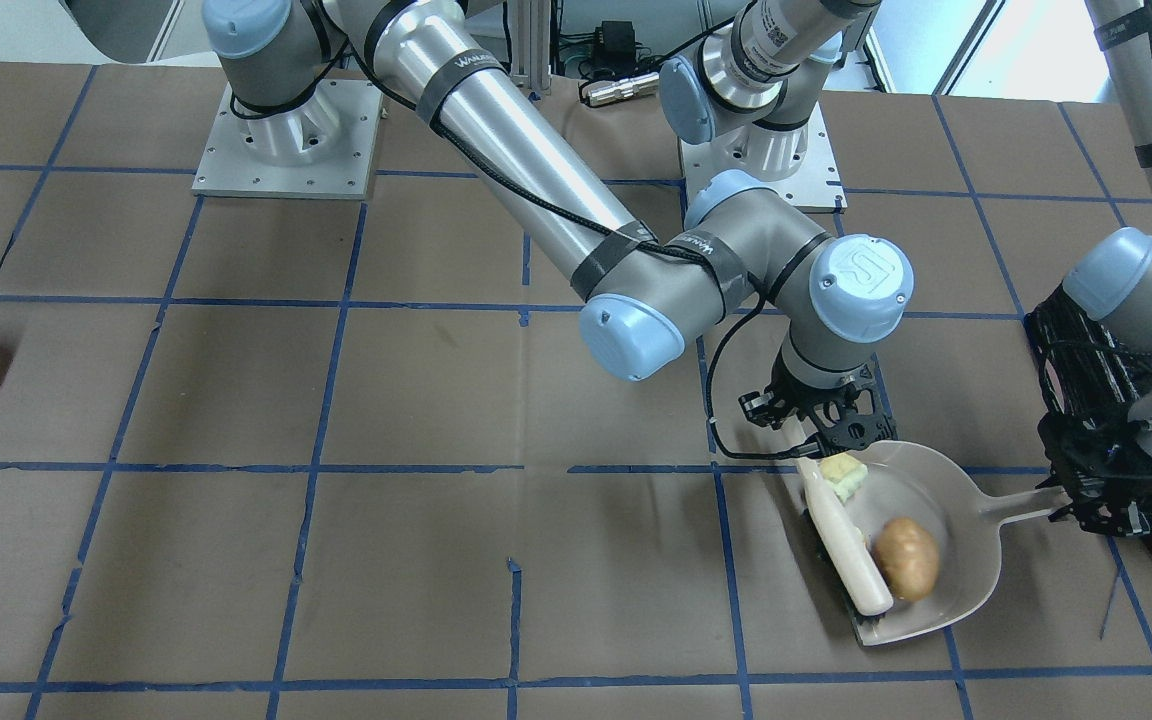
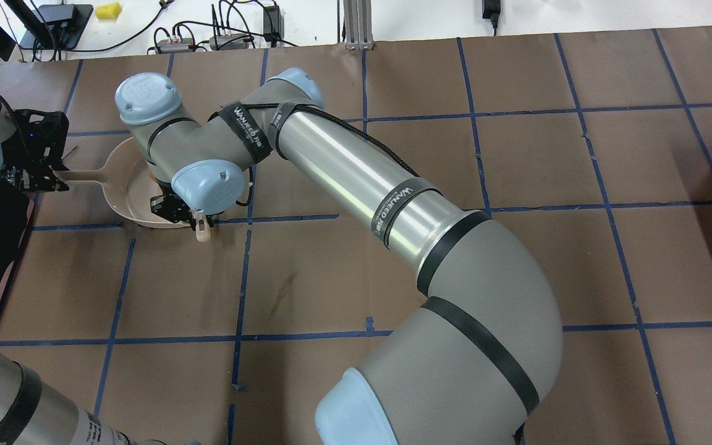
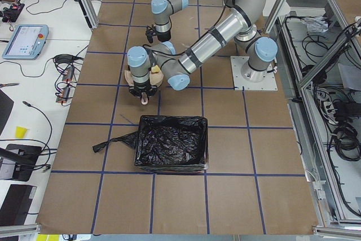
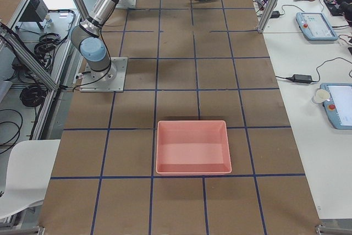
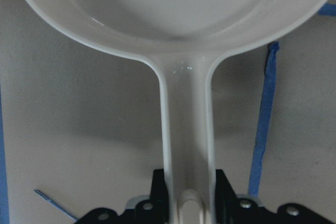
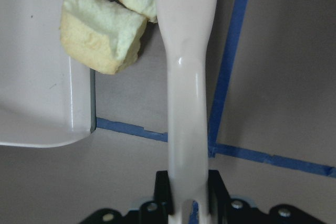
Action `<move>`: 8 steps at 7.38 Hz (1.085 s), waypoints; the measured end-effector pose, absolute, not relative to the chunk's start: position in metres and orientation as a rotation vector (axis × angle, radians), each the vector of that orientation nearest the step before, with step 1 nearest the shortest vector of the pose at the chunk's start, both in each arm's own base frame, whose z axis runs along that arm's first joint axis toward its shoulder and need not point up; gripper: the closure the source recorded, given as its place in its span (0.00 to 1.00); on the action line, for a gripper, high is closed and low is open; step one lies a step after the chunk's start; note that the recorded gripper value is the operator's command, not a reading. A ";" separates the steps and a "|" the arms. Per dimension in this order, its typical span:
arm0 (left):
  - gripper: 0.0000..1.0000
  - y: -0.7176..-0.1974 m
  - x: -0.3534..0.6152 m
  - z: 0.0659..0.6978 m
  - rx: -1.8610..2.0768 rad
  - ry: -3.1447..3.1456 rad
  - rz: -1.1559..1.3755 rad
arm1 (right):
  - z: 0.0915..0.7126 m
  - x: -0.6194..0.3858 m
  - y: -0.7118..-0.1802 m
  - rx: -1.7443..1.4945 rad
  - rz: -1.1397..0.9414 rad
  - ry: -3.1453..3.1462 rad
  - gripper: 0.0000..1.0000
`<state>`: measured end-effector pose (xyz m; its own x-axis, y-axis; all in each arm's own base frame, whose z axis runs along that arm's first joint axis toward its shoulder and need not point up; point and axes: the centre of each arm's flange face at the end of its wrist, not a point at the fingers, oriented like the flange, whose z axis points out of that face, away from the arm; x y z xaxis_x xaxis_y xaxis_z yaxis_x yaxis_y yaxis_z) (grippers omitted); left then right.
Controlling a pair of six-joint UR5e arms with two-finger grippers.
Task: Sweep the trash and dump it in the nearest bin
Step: 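Sweep the bread roll and cake cubes into the dustpan with the right-held brush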
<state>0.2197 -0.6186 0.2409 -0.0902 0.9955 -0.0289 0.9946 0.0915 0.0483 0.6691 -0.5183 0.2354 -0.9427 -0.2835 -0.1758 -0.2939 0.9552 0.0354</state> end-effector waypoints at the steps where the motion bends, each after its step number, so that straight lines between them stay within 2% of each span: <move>1: 0.98 -0.618 0.220 0.241 2.080 2.281 0.024 | 0.238 0.682 -0.505 -0.459 0.075 2.915 1.00; 4: 0.98 -0.618 0.220 0.243 2.067 2.298 0.013 | 0.251 0.694 -0.490 -0.405 0.104 2.865 1.00; 8: 0.98 -0.614 0.219 0.239 2.061 2.361 -0.020 | 0.305 0.653 -0.493 -0.492 0.068 3.012 1.00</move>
<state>0.2191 -0.6139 0.2389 -0.1350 0.9907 -0.0141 0.9908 0.1349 -0.0048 0.6534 -0.4929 0.3045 -0.9443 -0.3151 -0.0946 -0.3191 0.9473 0.0297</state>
